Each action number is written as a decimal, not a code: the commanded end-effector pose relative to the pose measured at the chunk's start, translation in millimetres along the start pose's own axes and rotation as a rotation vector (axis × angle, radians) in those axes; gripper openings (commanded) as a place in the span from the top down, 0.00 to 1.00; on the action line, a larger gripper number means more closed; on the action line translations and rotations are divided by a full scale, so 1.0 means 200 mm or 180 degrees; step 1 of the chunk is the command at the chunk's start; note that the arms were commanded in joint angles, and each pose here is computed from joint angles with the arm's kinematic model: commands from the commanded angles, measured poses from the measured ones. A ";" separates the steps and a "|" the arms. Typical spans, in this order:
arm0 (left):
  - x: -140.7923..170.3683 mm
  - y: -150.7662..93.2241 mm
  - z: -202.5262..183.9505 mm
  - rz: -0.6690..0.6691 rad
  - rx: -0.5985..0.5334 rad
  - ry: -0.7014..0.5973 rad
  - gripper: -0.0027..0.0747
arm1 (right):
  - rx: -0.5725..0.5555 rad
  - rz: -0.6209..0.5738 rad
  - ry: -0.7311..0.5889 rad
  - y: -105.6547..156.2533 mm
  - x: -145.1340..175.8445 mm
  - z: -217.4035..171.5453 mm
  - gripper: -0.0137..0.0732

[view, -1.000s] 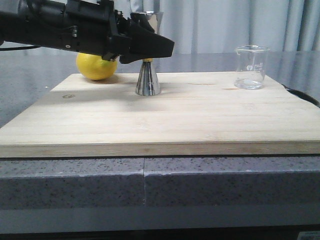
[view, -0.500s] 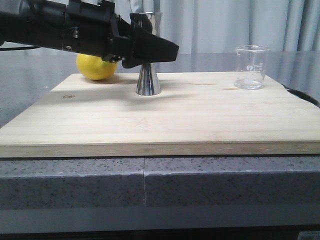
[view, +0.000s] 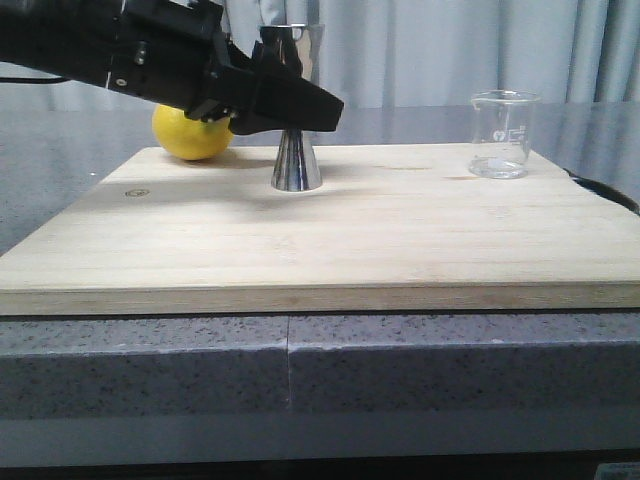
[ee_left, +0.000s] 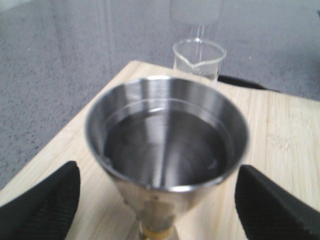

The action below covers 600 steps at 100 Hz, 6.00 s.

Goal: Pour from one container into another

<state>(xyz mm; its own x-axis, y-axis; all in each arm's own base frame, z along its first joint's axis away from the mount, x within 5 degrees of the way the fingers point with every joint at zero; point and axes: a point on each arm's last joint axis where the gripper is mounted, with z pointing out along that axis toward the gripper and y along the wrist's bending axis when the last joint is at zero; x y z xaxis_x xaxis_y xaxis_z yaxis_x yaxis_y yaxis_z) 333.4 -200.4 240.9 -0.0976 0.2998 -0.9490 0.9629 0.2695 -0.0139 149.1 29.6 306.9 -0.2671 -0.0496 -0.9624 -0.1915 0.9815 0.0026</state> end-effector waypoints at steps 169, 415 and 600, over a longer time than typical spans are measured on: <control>-0.48 -0.78 -1.42 -0.1577 -0.3391 0.1397 0.24 | 0.0053 0.0046 0.1058 -0.01 -0.26 -0.22 0.55; 0.58 -1.07 -1.22 -0.0276 -0.4172 -0.1264 0.99 | 0.0065 0.0030 0.1036 -0.01 -0.26 -0.22 0.92; 0.58 -1.07 -1.22 -0.0276 -0.4172 -0.1264 0.99 | 0.0667 0.0342 -0.1455 -0.07 0.60 -0.35 0.92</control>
<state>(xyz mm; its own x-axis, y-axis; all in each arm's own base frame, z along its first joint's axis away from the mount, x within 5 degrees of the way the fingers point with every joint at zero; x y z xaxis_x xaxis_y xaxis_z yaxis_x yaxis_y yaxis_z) 56.1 0.1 210.3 0.0730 0.0369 -0.9967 -0.0042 0.9993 0.0366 55.7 -1.4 210.9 0.0949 0.1007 -0.9904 0.0162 0.9946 0.1027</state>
